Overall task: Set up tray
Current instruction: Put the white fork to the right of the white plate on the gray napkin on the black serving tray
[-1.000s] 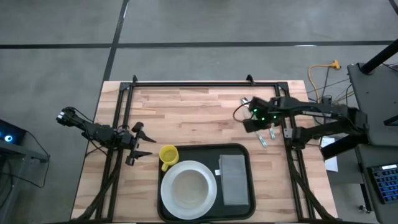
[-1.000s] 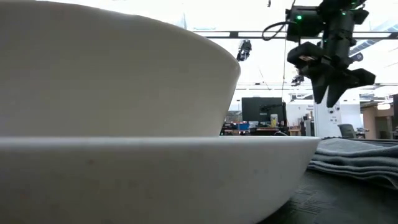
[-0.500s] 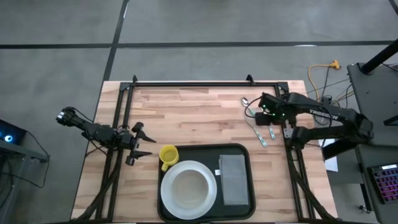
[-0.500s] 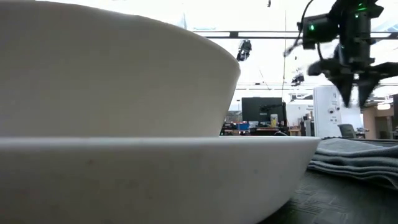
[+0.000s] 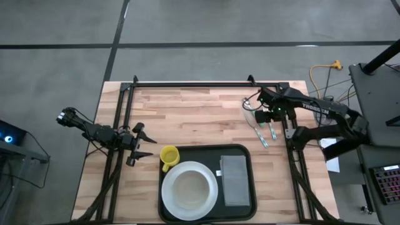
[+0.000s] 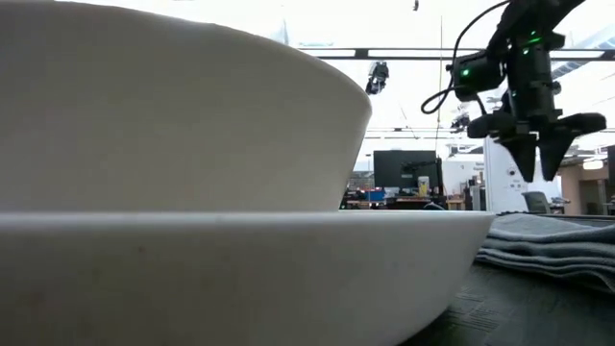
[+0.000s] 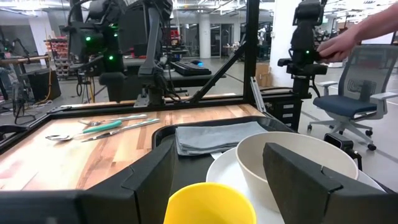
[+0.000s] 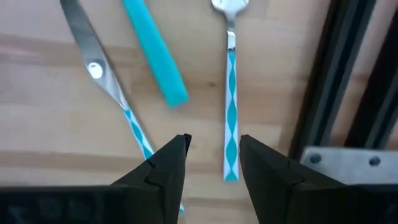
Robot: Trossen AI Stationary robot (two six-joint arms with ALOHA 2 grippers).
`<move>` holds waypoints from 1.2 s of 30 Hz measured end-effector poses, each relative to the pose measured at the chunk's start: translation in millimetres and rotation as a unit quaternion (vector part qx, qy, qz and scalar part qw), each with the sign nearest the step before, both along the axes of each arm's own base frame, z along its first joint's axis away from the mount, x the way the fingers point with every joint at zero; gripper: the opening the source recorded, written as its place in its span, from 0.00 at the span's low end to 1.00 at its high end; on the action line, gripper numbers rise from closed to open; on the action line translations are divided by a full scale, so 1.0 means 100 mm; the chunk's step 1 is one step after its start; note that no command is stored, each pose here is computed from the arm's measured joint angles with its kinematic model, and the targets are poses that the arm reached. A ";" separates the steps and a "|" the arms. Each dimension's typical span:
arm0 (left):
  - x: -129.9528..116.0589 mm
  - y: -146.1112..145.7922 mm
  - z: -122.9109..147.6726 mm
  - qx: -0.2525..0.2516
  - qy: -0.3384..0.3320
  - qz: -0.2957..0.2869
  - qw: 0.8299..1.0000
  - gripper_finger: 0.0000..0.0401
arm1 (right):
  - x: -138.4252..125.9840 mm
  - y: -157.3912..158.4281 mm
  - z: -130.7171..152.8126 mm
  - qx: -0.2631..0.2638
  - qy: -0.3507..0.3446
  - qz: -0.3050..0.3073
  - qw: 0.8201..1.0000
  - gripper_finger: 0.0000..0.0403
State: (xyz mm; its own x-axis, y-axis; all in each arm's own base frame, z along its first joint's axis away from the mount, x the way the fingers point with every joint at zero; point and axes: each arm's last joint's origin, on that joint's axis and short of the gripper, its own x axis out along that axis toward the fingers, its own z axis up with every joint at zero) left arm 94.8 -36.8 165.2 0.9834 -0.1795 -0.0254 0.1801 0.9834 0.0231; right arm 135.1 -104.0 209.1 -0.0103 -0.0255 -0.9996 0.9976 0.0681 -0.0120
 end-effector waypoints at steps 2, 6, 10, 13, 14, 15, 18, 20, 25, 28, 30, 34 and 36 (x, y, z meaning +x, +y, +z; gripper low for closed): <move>0.00 0.00 0.00 0.000 0.000 0.000 1.000 0.56 | 0.00 -0.05 -0.03 0.003 0.004 -0.003 1.000 0.34; 0.00 0.00 0.00 0.000 0.000 0.000 1.000 0.56 | 0.00 -0.10 -0.07 0.010 0.013 -0.003 1.000 0.32; 0.00 0.00 0.00 0.000 0.000 0.000 1.000 0.56 | 0.02 -0.13 -0.10 0.007 0.013 0.004 1.000 0.32; 0.00 0.00 0.00 0.000 0.000 0.000 1.000 0.56 | 0.04 -0.15 -0.13 -0.004 0.019 0.005 1.000 0.32; 0.00 0.00 0.00 0.000 0.000 0.000 1.000 0.56 | 0.05 -0.16 -0.15 -0.005 0.020 0.005 1.000 0.32; 0.00 0.00 0.00 0.000 0.000 0.000 1.000 0.56 | 0.05 -0.16 -0.17 -0.005 0.020 0.005 1.000 0.32; 0.00 0.00 0.00 0.000 0.000 0.000 1.000 0.56 | 0.06 -0.17 -0.22 -0.001 0.025 0.005 1.000 0.32; 0.00 0.00 0.00 0.000 0.000 0.000 1.000 0.56 | 0.04 -0.16 -0.29 0.005 0.034 0.004 0.999 0.31; 0.00 0.00 0.00 0.000 0.000 0.000 1.000 0.56 | -0.03 -0.13 -0.51 0.016 0.038 -0.012 0.999 0.30; 0.00 0.00 0.00 0.000 0.000 0.000 1.000 0.56 | -0.08 -0.09 -0.61 0.024 0.032 -0.021 0.999 0.31; 0.00 0.00 0.00 0.000 0.000 0.000 1.000 0.56 | -0.12 -0.07 -0.67 0.028 0.035 -0.031 0.999 0.31; 0.00 0.00 0.00 0.000 0.000 0.000 1.000 0.56 | -0.18 -0.01 -0.78 0.028 0.043 -0.058 0.997 0.32; 0.00 0.00 0.00 0.000 0.000 0.000 1.000 0.56 | -0.20 0.00 -0.81 0.021 0.049 -0.073 0.996 0.32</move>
State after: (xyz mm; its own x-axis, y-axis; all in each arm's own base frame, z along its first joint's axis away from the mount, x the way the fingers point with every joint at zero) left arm 94.8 -36.8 165.3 0.9835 -0.1794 -0.0252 0.1800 0.9834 0.0230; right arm 114.7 -103.6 128.6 -0.1079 0.0257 -0.9938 0.9912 -0.0742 -0.1096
